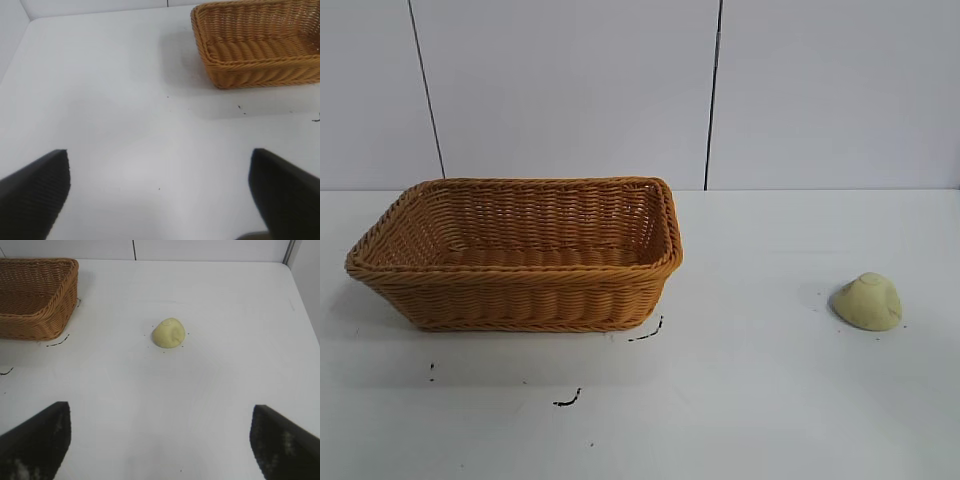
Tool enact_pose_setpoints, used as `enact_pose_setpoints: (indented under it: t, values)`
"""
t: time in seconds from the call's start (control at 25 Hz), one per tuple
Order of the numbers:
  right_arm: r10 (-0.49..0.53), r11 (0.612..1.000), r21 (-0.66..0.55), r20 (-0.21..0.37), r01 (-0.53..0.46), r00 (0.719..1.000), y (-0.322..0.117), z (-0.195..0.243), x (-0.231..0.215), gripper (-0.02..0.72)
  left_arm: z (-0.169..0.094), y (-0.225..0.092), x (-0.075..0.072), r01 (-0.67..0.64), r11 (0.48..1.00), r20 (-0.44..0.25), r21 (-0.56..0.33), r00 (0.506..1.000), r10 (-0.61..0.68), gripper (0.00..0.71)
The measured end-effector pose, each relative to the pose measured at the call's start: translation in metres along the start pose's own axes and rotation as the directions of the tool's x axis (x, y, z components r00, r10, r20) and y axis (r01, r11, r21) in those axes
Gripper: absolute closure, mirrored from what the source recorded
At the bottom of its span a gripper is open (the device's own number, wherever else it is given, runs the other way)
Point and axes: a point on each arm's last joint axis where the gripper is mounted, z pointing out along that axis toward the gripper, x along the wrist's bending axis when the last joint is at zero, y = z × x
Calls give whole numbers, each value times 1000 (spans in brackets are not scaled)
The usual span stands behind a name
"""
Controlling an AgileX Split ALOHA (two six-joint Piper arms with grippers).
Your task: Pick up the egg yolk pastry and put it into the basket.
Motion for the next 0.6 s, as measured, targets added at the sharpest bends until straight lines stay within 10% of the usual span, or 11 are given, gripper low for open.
enact_pose_setpoints:
  t: [0.6]
  values:
    - [35,997,70,4,-35,999,29,3,-1,8,0,0,0,0,1000,0,0,1000,0,14]
